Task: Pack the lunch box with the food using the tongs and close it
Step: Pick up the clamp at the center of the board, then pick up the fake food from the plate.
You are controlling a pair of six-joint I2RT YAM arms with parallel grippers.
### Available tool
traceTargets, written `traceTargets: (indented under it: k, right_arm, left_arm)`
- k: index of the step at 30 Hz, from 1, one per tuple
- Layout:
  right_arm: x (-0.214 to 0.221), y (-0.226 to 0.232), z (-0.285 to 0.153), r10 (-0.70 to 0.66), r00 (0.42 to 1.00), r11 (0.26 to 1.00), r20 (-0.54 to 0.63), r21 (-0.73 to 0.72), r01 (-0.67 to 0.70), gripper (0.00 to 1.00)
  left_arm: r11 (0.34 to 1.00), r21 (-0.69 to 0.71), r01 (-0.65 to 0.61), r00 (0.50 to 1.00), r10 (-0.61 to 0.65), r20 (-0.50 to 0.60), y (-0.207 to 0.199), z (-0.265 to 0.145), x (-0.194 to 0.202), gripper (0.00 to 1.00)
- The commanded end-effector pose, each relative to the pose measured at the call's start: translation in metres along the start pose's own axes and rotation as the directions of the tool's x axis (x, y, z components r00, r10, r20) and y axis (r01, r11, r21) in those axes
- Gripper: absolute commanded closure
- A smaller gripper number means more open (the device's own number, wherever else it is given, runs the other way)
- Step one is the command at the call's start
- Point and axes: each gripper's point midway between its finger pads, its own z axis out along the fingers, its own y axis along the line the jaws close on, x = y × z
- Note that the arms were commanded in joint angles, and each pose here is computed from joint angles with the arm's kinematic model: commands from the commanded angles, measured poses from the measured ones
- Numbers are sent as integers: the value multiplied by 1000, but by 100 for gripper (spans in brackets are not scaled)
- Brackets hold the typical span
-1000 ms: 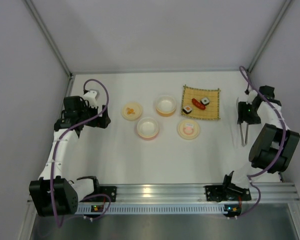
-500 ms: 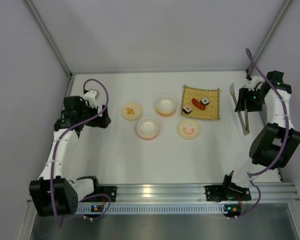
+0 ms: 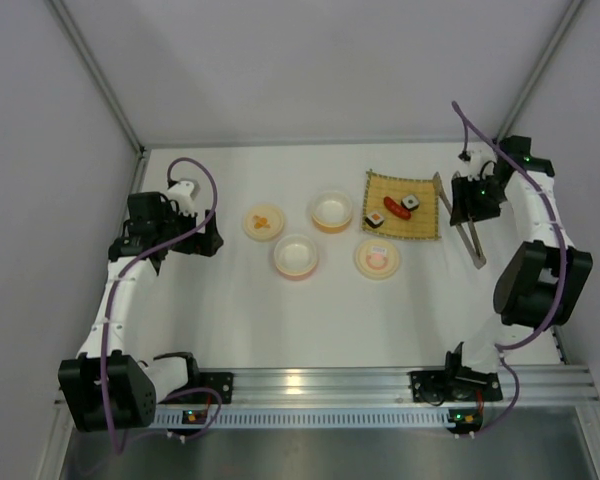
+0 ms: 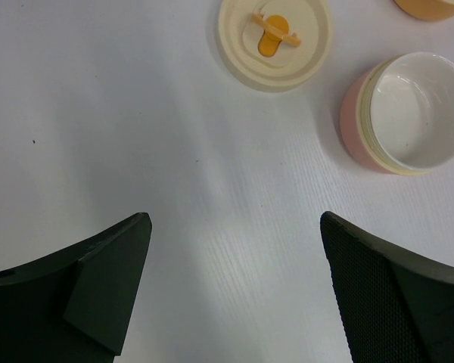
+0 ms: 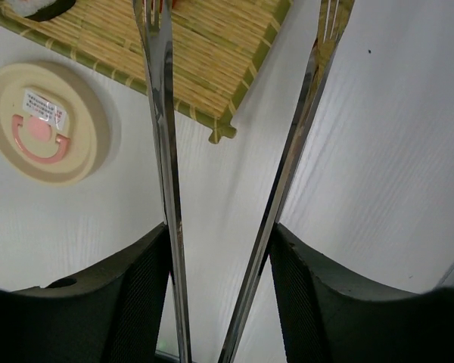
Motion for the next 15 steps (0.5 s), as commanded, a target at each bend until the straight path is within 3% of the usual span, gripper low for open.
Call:
traceTargets:
  k: [1,15]
  right_arm:
    - [-20,5,2,-129,992,990,-8,57,130,48]
    - [-13,45,35,-386,902,923,-195,-85,376,57]
  left_arm:
    - [1000,14,-23,998,22,59,-2,-2,-21,2]
    - [999,12,-30,999,29,46,-1,-1,-20,2]
